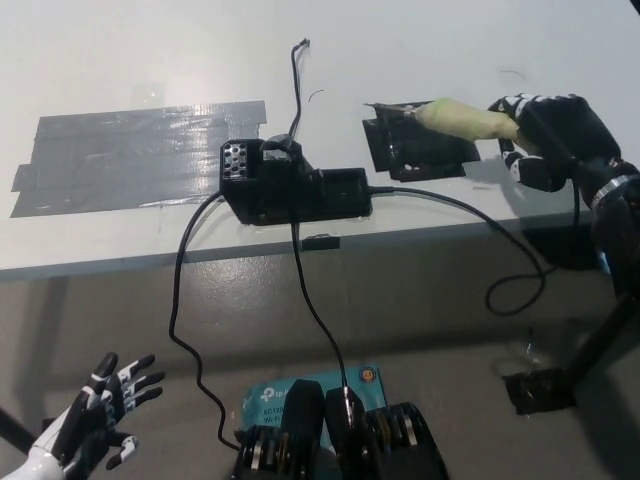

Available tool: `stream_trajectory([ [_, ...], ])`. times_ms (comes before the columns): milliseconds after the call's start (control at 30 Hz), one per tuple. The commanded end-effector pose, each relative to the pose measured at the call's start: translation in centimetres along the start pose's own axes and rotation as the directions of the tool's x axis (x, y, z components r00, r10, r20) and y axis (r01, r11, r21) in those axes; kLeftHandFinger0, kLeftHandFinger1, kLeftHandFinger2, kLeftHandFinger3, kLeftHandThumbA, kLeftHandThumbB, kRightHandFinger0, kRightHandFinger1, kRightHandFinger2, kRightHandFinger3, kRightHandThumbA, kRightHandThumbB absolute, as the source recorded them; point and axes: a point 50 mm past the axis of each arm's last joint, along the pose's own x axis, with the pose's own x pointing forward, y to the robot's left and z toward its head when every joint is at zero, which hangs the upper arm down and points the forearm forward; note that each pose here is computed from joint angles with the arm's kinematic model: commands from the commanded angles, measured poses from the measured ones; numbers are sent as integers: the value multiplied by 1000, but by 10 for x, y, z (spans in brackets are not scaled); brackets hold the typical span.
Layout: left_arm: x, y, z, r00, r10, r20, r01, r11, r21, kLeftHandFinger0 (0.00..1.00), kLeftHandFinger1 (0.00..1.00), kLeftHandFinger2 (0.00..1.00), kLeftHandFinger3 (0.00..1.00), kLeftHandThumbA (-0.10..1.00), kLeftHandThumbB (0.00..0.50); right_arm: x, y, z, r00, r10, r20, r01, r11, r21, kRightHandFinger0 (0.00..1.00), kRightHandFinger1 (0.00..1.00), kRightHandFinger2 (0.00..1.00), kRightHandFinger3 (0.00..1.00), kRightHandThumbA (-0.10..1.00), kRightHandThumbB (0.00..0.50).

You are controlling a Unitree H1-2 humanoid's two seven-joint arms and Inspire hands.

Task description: The robot uses its right hand to grab and lift the soldering gun kept on the middle of the table and puts it in its base

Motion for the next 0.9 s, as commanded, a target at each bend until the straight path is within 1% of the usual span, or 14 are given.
stream_trajectory([
  [0,-7,8,5,1000,3,6,-3,1000,31,1000,1000,1000,1000,1000,216,14,-52,17,984,-119,131,130,988,-78,0,293,689,507,-100,24],
  [33,-7,8,5,1000,3,6,-3,1000,31,1000,1000,1000,1000,1000,208,14,-54,19,983,-118,140,130,988,-81,0,285,681,496,-100,30],
  [100,-7,8,6,1000,6,6,-6,999,32,1000,1000,1000,1000,1000,197,14,-56,23,981,-112,158,126,989,-82,0,277,671,484,-100,0],
  [200,-7,8,5,1000,6,5,-6,999,42,1000,1000,1000,1000,1000,192,13,-60,32,976,-97,197,108,993,-45,0,313,695,469,-100,0],
  [333,-6,8,4,1000,4,2,-4,1000,28,1000,1000,1000,1000,1000,182,14,-64,43,970,-92,224,90,996,22,0,291,644,424,-100,0],
  [433,-6,7,5,1000,-4,13,3,999,42,1000,1000,1000,1000,1000,212,16,-67,45,966,-99,240,94,995,32,0,295,685,490,-100,0],
  [500,-7,6,5,1000,-2,4,2,999,44,1000,1000,1000,1000,1000,184,16,-70,45,964,-94,249,94,996,12,0,293,683,510,-100,0],
  [567,-7,6,5,1000,-11,12,10,999,54,1000,1000,1000,1000,1000,200,16,-71,45,962,-98,255,97,995,17,0,269,660,497,-100,7],
  [600,-6,7,5,1000,-9,11,9,999,50,1000,1000,1000,1000,1000,217,16,-72,46,962,-98,256,98,995,13,0,258,642,481,-100,6],
  [633,-6,7,5,1000,-9,12,8,999,48,1000,1000,1000,1000,1000,203,18,-74,45,958,-101,268,103,995,4,0,250,619,472,-100,25],
  [667,-5,7,5,1000,-8,15,7,999,40,1000,1000,1000,1000,1000,194,19,-77,44,954,-106,280,109,994,5,0,199,530,390,-100,23],
  [700,-5,7,5,1000,-11,18,10,999,39,1000,1000,1000,1000,1000,205,19,-79,43,952,-103,288,108,994,0,0,161,476,336,-100,5],
  [767,-5,6,6,1000,-9,17,9,999,38,1000,1000,1000,1000,1000,200,20,-80,42,956,-86,281,93,996,-10,0,126,425,257,-100,0],
  [867,-5,6,6,1000,-11,18,10,999,48,1000,1000,1000,1000,1000,215,23,-81,36,958,-52,281,64,997,-34,0,131,433,223,-100,0],
])
